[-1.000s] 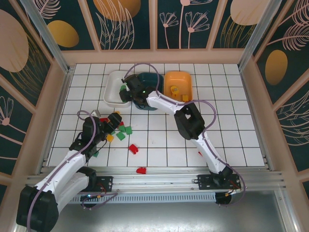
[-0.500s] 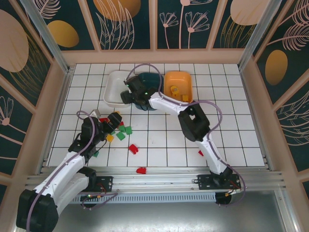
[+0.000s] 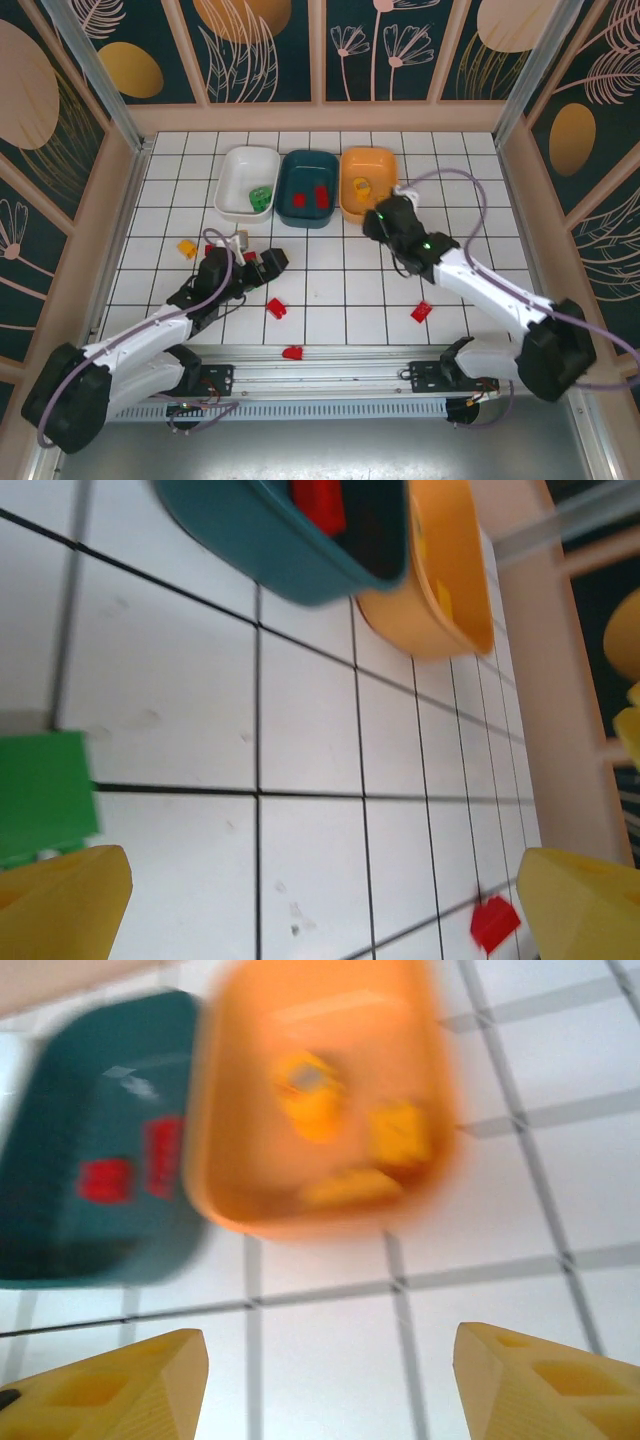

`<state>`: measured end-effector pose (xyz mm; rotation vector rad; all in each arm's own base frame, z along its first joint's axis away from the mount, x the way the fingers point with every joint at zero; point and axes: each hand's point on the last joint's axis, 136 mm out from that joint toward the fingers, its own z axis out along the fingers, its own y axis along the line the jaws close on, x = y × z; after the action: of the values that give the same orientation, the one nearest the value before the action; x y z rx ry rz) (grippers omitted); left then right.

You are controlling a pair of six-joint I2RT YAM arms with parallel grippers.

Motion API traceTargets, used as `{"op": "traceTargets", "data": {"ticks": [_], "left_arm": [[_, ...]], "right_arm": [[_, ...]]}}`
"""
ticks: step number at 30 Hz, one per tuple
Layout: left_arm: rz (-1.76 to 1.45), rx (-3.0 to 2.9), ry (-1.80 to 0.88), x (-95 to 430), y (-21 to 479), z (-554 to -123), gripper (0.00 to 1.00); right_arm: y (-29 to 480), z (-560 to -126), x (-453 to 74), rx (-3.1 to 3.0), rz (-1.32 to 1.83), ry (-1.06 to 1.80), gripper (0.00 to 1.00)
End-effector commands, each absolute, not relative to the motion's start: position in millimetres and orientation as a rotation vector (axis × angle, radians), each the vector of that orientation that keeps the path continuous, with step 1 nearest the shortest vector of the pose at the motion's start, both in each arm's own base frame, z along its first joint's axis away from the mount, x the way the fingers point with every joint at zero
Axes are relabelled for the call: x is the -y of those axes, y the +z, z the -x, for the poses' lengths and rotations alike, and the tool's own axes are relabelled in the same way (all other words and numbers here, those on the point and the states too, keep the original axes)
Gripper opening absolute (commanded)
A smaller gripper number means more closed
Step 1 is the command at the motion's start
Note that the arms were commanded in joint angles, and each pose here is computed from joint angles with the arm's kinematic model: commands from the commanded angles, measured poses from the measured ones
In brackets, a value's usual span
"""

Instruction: Sort the legos into containers by color

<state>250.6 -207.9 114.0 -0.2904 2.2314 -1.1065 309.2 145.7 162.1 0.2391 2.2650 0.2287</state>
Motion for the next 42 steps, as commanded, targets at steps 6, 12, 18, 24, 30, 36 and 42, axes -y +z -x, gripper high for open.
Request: {"op": "traceTargets", "data": {"ticks": [6,12,18,24,30,36,42], "left_arm": [[0.113,-2.11,-1.213,253,147,-253,0.98],[0.122,-2.137,-1.22,257,137,-251,0.99],[0.132,-2.124,-1.201,251,141,-250,0.99],[0.137,-2.125,-1.19,250,141,-250,0.99],[0.139,-2.132,-1.191,252,141,-252,0.99],[0.153,-2.133,-1.18,249,140,-252,0.99],[0.22,-2.127,-1.094,233,140,-256,0.99]], "right_arm": [[94,-218,-50,-2.389,-0.801,0.133,0.75],[54,-192,-46,-2.506,-0.945,0.08,0.76],[35,-177,-52,-2.589,-0.998,0.076,0.75],[19,-168,-61,-2.649,-0.966,0.124,0.67],[18,-173,-65,-2.633,-0.918,0.154,0.44],[24,-183,-70,-2.614,-0.84,0.188,0.22],[54,-216,-85,-2.533,-0.693,0.233,0.15]]}}
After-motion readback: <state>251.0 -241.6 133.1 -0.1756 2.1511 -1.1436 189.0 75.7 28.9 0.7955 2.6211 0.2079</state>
